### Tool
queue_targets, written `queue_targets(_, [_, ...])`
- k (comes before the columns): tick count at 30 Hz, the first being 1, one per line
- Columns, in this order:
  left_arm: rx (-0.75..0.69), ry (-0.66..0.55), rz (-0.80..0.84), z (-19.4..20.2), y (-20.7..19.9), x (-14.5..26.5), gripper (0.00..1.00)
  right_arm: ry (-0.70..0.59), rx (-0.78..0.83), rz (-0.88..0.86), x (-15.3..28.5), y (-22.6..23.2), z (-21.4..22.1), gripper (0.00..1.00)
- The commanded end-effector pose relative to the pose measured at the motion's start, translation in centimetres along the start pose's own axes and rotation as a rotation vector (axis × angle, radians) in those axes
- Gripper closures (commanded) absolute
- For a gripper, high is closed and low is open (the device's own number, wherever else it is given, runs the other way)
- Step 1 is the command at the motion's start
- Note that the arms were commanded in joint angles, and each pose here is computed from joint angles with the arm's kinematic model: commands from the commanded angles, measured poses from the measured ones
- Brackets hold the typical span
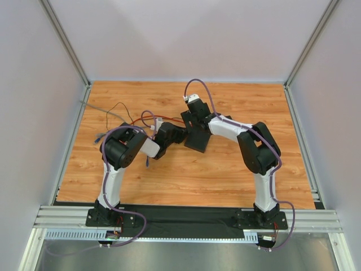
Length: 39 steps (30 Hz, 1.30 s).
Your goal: Pull the plug from the switch port
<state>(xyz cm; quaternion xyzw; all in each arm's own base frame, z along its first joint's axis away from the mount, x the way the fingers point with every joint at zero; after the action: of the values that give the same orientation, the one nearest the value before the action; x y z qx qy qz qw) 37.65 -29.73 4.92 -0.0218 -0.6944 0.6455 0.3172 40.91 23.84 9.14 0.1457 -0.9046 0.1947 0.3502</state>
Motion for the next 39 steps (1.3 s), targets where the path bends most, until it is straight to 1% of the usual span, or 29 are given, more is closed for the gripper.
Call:
queue_targets(1, [-0.086, -0.095, -0.104, -1.4, 2.2, 0.2, 1.0, -0.012, 0.001, 0.002, 1.7, -0.3, -0.9, 0.15])
queue_targets(5, [-0.1, -0.1, -0.104, -1.5, 1.9, 0.3, 1.0, 0.08, 0.041, 0.009, 0.9, -0.1, 1.3, 0.16])
queue_targets(6, [-0.1, -0.099, -0.102, -1.4, 1.8, 0.2, 1.0, 0.092, 0.071, 0.004, 0.7, -0.1, 1.5, 0.17])
queue_targets(12, [-0.097, -0.112, -0.082, -1.6, 2.0, -0.1, 1.0, 0.157, 0.116, -0.031, 0.3, 0.4, 2.8, 0.18])
queue_targets(16, [-0.101, -0.134, -0.037, -2.2, 1.8, -0.1, 1.0, 0.2, 0.16, -0.092, 0.5, 0.7, 4.2, 0.19])
queue_targets(19, [-0.104, -0.149, -0.028, -2.8, 1.9, 0.0, 1.0, 0.262, 0.194, -0.091, 0.4, 0.5, 5.3, 0.19])
queue_targets(21, [-0.113, -0.142, -0.013, -3.0, 1.8, -0.1, 1.0, 0.271, 0.183, -0.097, 0.3, 0.5, 5.2, 0.2])
queue_targets(25, [-0.129, -0.175, 0.024, -4.5, 1.1, 0.5, 1.0, 0.283, 0.17, -0.175, 0.5, 0.7, 5.4, 0.2])
queue_targets(31, [-0.175, -0.18, 0.023, -5.5, 1.2, 0.7, 1.0, 0.31, 0.154, -0.141, 0.0, 0.3, 5.6, 0.2])
queue_targets(35, [-0.191, -0.146, 0.072, -5.1, 0.5, 0.3, 1.0, 0.32, 0.135, -0.147, -0.3, 0.2, 5.8, 0.2])
queue_targets(38, [-0.203, -0.161, 0.069, -5.2, 1.0, 0.3, 1.0, 0.318, 0.136, -0.174, -0.1, 0.3, 5.8, 0.21])
queue_targets(39, [-0.206, -0.178, 0.088, -5.5, 0.4, 0.6, 1.0, 0.315, 0.132, -0.18, 0.1, 0.2, 5.7, 0.21])
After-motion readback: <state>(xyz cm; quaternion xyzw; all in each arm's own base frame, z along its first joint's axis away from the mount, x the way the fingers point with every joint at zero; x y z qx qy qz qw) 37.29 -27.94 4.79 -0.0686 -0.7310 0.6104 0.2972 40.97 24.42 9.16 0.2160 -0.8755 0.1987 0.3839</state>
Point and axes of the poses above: each gripper's point midway between its finger pads, its own x axis back along the fingers, its own y axis along the line the jaws close on, z = x × y, the point moved 6 cm from there along x, back along the fingers, and after that the axes turned 6 degrees about x, right-handed, at the moved point
